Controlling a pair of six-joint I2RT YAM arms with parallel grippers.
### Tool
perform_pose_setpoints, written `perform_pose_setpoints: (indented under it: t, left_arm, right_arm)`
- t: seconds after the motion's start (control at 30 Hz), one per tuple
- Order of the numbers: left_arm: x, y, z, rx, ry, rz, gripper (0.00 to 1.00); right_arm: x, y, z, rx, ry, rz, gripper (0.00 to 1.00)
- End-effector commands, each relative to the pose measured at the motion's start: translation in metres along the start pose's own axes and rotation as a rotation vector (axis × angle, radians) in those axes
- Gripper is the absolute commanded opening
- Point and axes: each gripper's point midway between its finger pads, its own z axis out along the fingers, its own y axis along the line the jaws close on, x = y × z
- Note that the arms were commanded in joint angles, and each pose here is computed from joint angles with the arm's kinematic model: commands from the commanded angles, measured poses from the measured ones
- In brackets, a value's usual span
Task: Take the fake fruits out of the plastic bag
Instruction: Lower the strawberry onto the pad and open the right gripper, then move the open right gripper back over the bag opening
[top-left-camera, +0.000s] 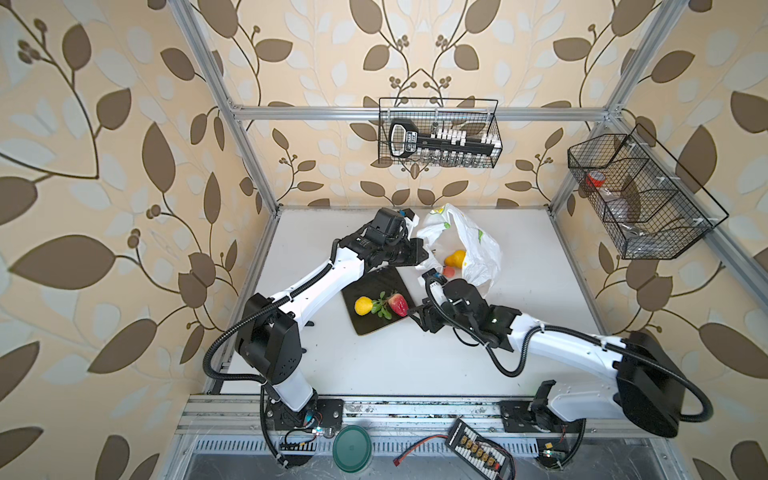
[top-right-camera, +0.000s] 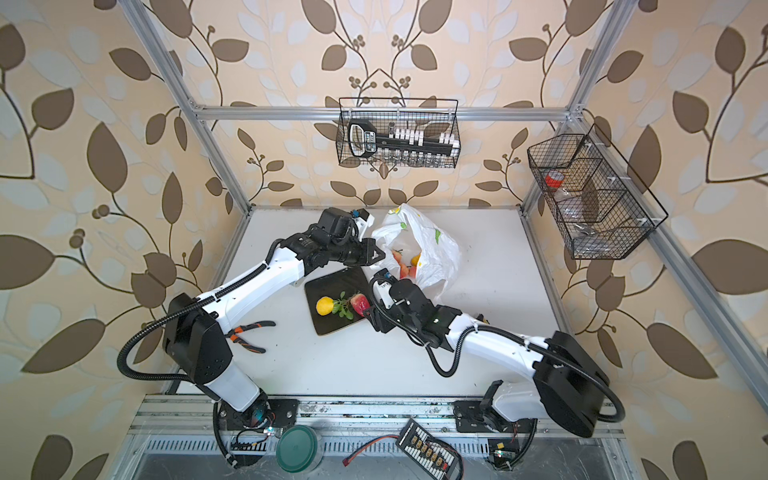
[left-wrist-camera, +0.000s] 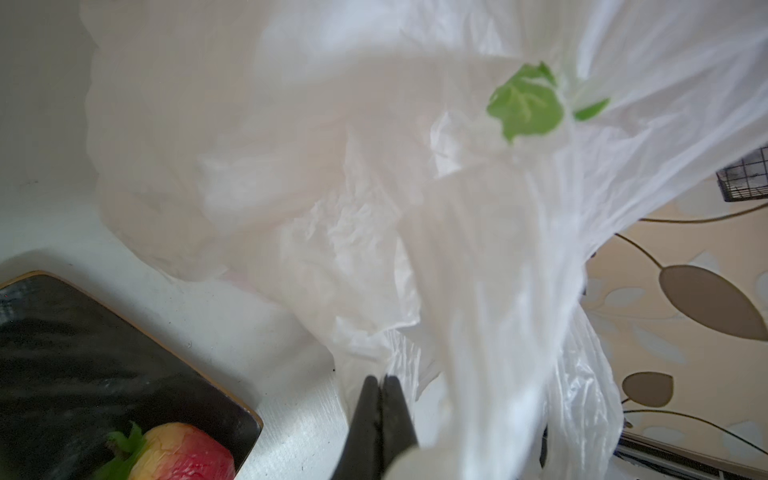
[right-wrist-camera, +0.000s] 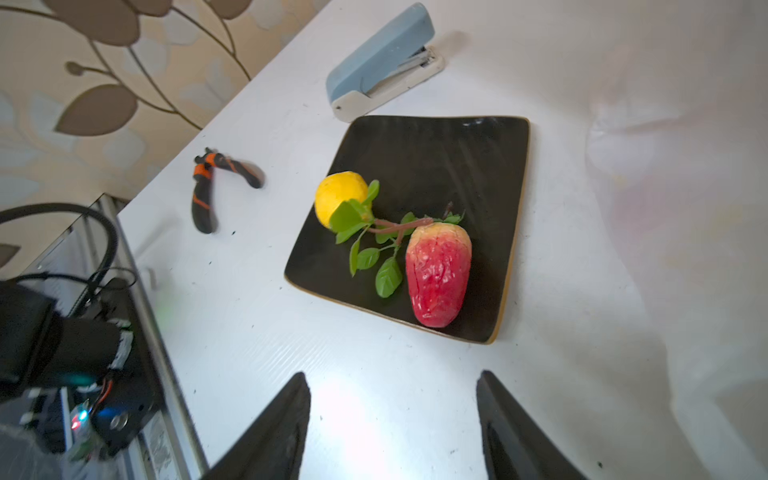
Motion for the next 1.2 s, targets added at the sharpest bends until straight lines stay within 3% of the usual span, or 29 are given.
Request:
perform_pose_setpoints:
  t: [0.0, 0.33, 0.6, 0.93, 1.17]
  left_arm:
    - [-0.008, -0.014, -0.011, 0.032, -0.028, 0.034, 0.00]
    - [0.000, -0.014, -0.017, 0.032, -0.030, 0.022, 0.00]
    - [0.013, -0.019, -0.023, 0.034, -0.021, 0.028, 0.00]
    - [0.019, -0.023, -0.032, 0.022, -0.033, 0.036, 0.00]
    - [0.017, -0.017, -0.038, -0.018, -0.058, 0.017, 0.00]
  right_arm:
    - [0.000, 0.009, -0.023, -0.048, -0.006, -0.179, 0.60]
    - [-0.078, -0.042, -0.083, 0.317, -0.159, -0.319, 0.37]
    - [-0.097, -0.118, -0.069, 0.581, -0.067, -0.311, 0.30]
    - [-0.073, -0.139, -0.019, 0.573, 0.052, -0.401, 0.30]
    - [-0.034, -0.173, -0.014, 0.637, 0.146, -0.389, 0.31]
